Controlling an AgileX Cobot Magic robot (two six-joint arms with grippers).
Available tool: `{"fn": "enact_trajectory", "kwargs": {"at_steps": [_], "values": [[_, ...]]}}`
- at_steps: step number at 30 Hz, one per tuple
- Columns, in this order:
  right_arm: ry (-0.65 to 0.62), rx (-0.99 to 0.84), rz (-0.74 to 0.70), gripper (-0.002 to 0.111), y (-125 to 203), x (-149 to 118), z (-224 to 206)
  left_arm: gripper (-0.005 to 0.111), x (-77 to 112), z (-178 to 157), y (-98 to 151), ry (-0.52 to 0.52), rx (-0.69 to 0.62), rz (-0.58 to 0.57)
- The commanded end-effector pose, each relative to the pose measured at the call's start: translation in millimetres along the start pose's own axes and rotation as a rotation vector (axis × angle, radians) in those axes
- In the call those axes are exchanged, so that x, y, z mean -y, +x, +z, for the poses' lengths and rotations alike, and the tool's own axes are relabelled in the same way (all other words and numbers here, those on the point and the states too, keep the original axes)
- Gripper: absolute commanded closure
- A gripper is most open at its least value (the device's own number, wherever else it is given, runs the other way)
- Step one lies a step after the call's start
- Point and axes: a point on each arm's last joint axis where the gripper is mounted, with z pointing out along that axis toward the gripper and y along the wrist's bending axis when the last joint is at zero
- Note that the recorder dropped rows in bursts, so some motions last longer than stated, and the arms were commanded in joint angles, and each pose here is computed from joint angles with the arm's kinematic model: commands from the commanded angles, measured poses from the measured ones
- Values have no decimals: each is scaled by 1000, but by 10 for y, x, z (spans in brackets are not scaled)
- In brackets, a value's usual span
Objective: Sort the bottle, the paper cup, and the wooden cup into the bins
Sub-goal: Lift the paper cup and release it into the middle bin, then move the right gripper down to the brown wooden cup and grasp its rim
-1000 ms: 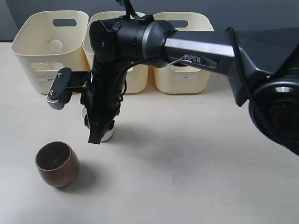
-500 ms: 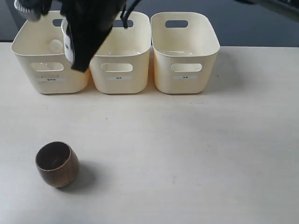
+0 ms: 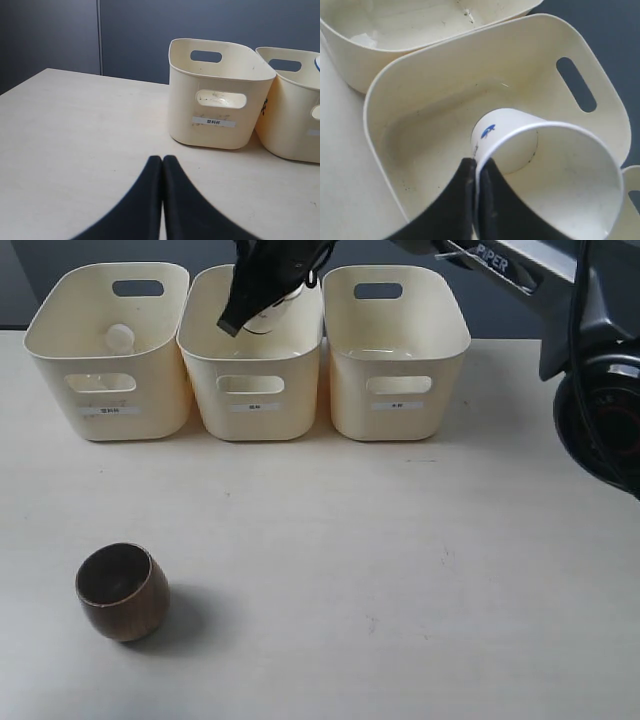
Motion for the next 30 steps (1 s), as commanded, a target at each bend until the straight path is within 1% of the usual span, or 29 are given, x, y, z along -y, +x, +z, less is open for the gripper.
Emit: {"fn": "enact_trajectory", "kwargs": {"at_steps": [1, 11, 13, 15, 16, 17, 18, 20, 26, 30], "values": [[-9, -17, 13, 109, 30, 8, 31, 107, 2, -2, -1, 5, 9, 0], [-84, -139, 13, 108, 197, -93, 221, 107, 2, -2, -1, 5, 9, 0], [-91, -149, 13, 102, 206, -99, 219, 107, 2, -2, -1, 5, 9, 0], [-98, -161, 13, 92, 217, -106, 217, 107, 2, -2, -1, 5, 9, 0], [-102, -167, 13, 85, 222, -109, 216, 107, 2, -2, -1, 5, 9, 0], [-102, -168, 13, 81, 223, -110, 216, 107, 2, -2, -1, 5, 9, 0], [-103, -169, 13, 77, 224, -110, 216, 107, 2, -2, -1, 5, 9, 0], [-101, -168, 21, 75, 222, -109, 216, 107, 2, -2, -1, 5, 9, 0], [-73, -124, 37, 74, 119, -48, 15, 107, 2, -2, -1, 5, 9, 0], [-81, -16, 35, 74, -125, -43, -369, 107, 2, -2, -1, 5, 9, 0]]}}
